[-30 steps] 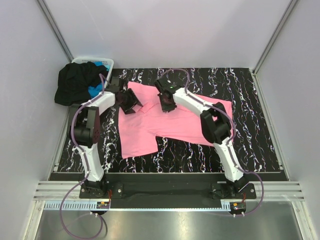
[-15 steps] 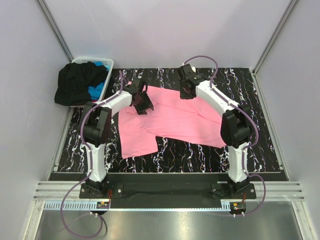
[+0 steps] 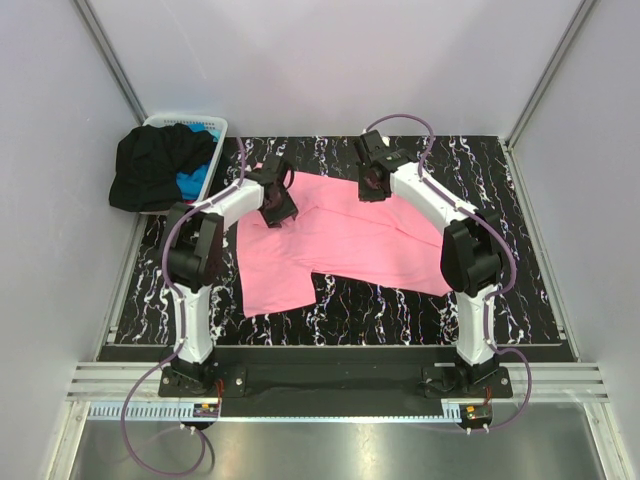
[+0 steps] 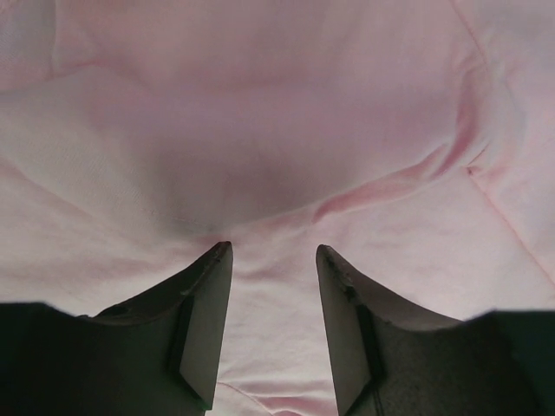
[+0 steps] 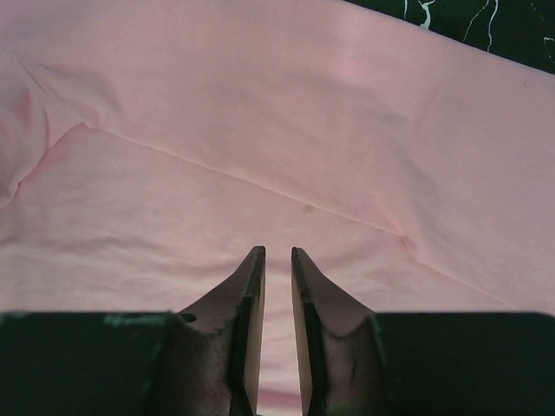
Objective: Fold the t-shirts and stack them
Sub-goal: Fold the tshirt
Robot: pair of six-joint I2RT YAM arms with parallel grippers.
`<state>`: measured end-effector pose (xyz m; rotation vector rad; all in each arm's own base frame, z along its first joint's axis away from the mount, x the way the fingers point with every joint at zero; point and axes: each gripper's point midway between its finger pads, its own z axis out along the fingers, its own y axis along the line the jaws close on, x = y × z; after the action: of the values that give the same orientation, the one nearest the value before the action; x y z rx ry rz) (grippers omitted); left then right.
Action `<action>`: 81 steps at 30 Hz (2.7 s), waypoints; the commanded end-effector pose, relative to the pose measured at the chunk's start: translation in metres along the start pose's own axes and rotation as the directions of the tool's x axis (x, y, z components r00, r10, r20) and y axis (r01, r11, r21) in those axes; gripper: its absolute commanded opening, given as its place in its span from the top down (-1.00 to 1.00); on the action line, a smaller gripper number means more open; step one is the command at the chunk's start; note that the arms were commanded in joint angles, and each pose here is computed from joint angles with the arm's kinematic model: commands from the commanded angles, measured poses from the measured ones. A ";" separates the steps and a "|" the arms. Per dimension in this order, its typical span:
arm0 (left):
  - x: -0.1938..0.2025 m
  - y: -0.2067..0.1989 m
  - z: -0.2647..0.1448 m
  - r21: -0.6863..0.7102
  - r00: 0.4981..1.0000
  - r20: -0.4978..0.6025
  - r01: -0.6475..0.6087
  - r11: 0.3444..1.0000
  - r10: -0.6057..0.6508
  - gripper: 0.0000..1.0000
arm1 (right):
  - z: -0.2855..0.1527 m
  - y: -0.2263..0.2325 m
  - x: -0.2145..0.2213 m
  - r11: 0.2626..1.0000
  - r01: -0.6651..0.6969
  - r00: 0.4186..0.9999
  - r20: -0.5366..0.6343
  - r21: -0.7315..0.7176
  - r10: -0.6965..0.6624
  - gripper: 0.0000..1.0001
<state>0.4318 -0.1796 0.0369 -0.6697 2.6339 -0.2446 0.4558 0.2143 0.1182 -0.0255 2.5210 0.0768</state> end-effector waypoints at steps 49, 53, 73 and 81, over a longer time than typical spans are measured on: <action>-0.005 -0.008 0.005 -0.014 1.000 0.011 0.003 1.000 -0.003 0.97 | 0.005 0.000 -0.001 0.999 -0.027 1.000 -0.004 -0.021 0.027 0.52; -0.007 -0.010 -0.003 -0.002 1.000 0.018 0.000 1.000 0.000 1.00 | 0.005 0.001 -0.001 0.999 -0.025 1.000 -0.007 -0.024 0.025 0.52; 0.001 -0.020 -0.043 0.046 0.997 0.052 -0.060 0.997 0.058 1.00 | 0.010 0.004 0.003 0.999 -0.027 0.999 -0.025 -0.040 0.026 0.53; 0.000 -0.016 -0.054 0.036 0.995 0.083 -0.066 0.997 0.063 0.98 | 0.010 0.006 0.005 0.999 -0.028 0.999 -0.031 -0.046 0.027 0.53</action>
<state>0.4121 -0.1936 0.0617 -0.5956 2.6351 -0.2370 0.4519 0.2184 0.1003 -0.0303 2.5748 0.1184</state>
